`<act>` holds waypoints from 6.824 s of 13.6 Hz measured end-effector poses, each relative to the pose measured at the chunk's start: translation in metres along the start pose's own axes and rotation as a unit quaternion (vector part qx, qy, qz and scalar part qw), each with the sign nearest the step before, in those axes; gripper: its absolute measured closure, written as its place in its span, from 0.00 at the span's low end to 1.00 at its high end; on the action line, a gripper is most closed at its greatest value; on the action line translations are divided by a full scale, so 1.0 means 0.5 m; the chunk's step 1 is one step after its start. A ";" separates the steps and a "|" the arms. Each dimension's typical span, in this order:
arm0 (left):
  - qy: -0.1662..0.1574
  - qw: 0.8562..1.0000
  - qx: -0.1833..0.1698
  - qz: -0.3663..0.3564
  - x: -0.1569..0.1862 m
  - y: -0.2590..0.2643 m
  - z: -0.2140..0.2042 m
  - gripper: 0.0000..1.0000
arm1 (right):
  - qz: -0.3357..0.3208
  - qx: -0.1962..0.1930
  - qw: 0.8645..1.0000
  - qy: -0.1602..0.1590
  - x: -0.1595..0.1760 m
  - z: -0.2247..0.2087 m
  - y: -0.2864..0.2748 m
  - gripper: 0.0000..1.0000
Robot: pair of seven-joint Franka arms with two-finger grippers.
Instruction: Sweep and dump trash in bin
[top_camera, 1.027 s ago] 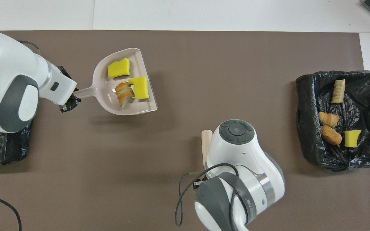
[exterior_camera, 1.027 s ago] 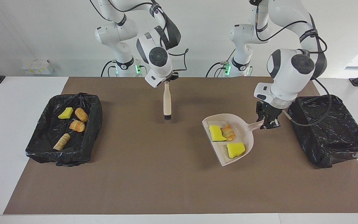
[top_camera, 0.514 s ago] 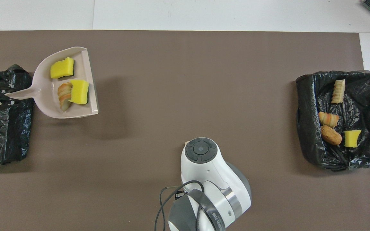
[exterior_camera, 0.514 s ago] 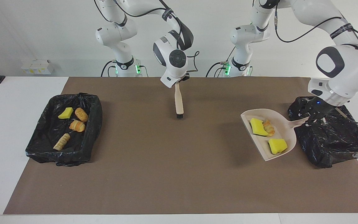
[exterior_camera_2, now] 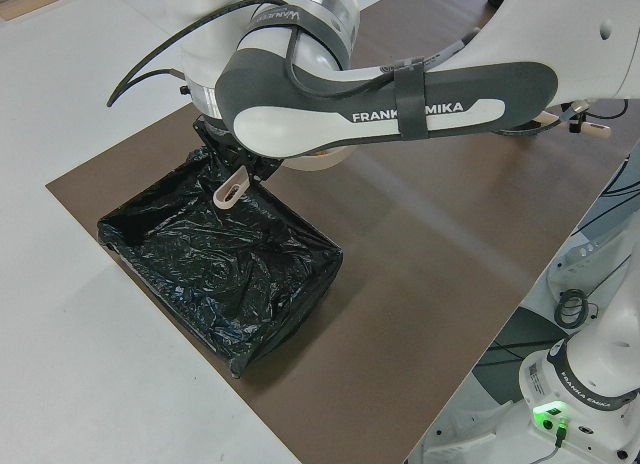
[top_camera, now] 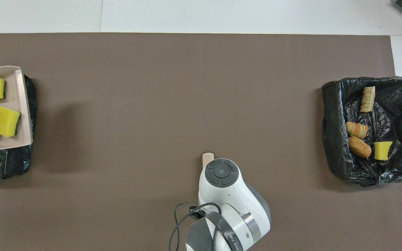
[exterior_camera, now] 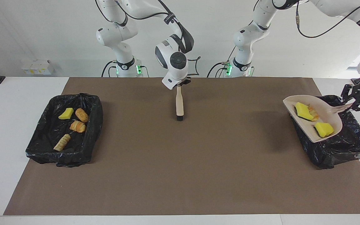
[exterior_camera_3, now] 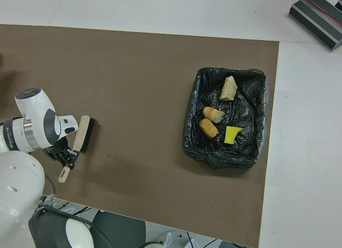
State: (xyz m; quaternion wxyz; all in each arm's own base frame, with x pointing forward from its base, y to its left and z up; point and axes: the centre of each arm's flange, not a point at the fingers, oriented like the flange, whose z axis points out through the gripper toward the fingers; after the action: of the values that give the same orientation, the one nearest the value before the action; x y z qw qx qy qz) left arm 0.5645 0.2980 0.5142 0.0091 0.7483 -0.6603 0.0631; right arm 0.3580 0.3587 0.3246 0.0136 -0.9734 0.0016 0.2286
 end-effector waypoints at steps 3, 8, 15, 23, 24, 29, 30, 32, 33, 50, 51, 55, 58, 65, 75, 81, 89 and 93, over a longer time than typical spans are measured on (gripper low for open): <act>-0.076 0.997 0.010 0.028 -0.062 -0.025 -0.041 0.69 | -0.003 -0.003 1.000 0.001 -0.010 0.007 -0.010 0.74; -0.220 0.973 0.025 0.073 -0.092 -0.066 -0.063 0.69 | -0.002 0.004 1.000 0.009 -0.001 0.001 -0.014 0.35; -0.395 0.915 -0.014 0.081 0.021 -0.090 -0.012 0.69 | 0.006 0.002 0.993 0.114 0.154 -0.187 0.121 0.00; -0.562 0.819 0.000 0.115 0.148 -0.046 -0.153 0.69 | 0.046 0.015 0.981 0.186 0.306 -0.378 0.541 0.00; -0.576 0.809 -0.006 0.115 0.160 -0.035 -0.168 0.69 | 0.062 0.019 0.981 0.184 0.316 -0.376 0.585 0.00; -0.583 0.805 -0.018 0.104 0.290 -0.022 -0.159 0.69 | 0.079 0.005 0.979 0.189 0.325 -0.384 0.645 0.00; -0.564 0.819 -0.016 0.102 0.325 -0.018 -0.152 0.69 | 0.079 -0.005 0.977 0.200 0.322 -0.404 0.651 0.00; -0.504 0.859 -0.014 0.088 0.392 -0.007 -0.124 0.69 | 0.085 -0.010 0.969 0.231 0.297 -0.474 0.669 0.00; -0.476 0.876 -0.013 0.078 0.414 -0.002 -0.109 0.69 | 0.093 -0.009 0.966 0.243 0.270 -0.517 0.685 0.00; -0.156 0.900 -0.034 -0.405 0.867 0.121 0.238 0.69 | 0.073 -0.018 0.973 0.219 -0.011 -0.739 0.812 0.00; -0.142 0.887 -0.030 -0.438 0.917 0.133 0.256 0.69 | 0.071 -0.019 0.973 0.220 -0.011 -0.740 0.808 0.00; -0.102 0.826 -0.020 -0.553 1.111 0.199 0.294 0.69 | 0.060 -0.021 0.970 0.234 -0.017 -0.759 0.782 0.00; -0.082 0.784 -0.029 -0.614 1.244 0.212 0.312 0.69 | 0.057 -0.018 0.969 0.238 -0.024 -0.765 0.777 0.00; -0.074 0.745 -0.037 -0.662 1.469 0.260 0.452 0.69 | 0.057 -0.018 0.969 0.238 -0.024 -0.766 0.777 0.00; -0.043 0.734 -0.014 -0.677 1.266 0.097 0.272 0.00 | 0.057 -0.018 0.969 0.238 -0.024 -0.766 0.777 0.00; -0.047 0.792 -0.016 -0.609 0.973 -0.045 0.181 0.00 | 0.057 -0.018 0.969 0.238 -0.024 -0.766 0.777 0.00; -0.050 0.818 -0.017 -0.573 0.677 -0.018 -0.011 0.00 | 0.057 -0.018 0.969 0.238 -0.024 -0.766 0.777 0.00; -0.074 0.820 -0.009 -0.567 0.667 0.062 -0.075 0.00 | 0.057 -0.018 0.969 0.238 -0.024 -0.766 0.777 0.00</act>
State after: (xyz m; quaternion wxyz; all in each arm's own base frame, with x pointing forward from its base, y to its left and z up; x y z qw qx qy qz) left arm 0.5710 -0.0315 0.5848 0.0012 0.9929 -0.1183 -0.0149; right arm 0.5139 -0.0402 0.6626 -0.0179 -0.9982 0.0563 -0.0094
